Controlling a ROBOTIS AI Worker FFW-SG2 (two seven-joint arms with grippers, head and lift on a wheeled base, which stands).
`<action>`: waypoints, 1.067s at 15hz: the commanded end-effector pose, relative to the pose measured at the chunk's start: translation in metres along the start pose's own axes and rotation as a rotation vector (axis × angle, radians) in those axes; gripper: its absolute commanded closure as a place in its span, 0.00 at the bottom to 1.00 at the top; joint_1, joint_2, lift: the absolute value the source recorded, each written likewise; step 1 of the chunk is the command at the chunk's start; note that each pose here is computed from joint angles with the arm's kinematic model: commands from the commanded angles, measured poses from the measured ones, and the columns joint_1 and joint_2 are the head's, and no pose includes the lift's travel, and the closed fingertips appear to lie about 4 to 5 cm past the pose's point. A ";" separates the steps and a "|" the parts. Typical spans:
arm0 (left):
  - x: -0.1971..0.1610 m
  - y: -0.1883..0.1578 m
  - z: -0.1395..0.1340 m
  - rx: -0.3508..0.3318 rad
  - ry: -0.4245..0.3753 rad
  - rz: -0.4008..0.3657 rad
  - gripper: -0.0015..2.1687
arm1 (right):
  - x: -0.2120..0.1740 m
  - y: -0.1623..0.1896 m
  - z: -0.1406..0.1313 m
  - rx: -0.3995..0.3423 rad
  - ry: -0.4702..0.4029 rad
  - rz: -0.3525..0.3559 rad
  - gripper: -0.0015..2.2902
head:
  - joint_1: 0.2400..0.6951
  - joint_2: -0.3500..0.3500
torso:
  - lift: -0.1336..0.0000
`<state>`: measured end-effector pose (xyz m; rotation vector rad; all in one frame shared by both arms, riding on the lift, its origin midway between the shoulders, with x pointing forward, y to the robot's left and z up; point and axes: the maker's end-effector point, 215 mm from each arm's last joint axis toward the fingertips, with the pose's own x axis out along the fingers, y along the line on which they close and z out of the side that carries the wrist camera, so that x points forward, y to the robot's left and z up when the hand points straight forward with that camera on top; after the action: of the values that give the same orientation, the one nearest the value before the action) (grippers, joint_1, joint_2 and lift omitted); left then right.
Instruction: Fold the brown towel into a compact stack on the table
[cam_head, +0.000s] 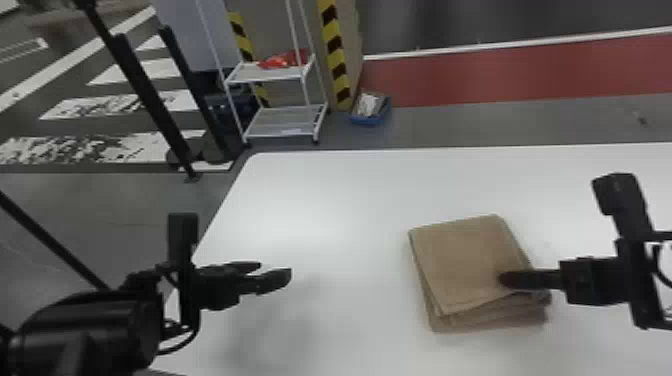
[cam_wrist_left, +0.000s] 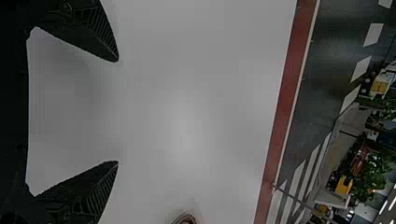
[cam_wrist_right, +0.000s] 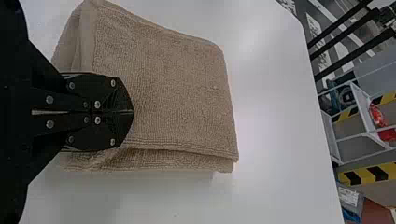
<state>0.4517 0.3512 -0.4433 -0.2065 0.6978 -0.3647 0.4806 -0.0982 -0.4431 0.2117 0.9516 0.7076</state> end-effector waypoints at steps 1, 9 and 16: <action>0.002 0.000 0.001 -0.001 -0.001 -0.001 0.05 | -0.001 0.007 -0.013 0.009 0.010 0.021 0.95 | 1.00 0.92 | 0.07; 0.003 -0.008 0.006 -0.006 -0.009 -0.013 0.05 | -0.040 0.015 0.011 0.080 -0.143 0.099 0.86 | 1.00 0.92 | 0.07; -0.014 -0.113 0.049 -0.079 -0.223 -0.104 0.07 | -0.116 -0.005 0.064 -0.068 -0.575 -0.003 0.03 | 1.00 0.76 | 0.07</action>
<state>0.4498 0.2775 -0.3823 -0.3259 0.5474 -0.4022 0.4910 -0.1543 -0.3425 0.3989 0.4925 0.6694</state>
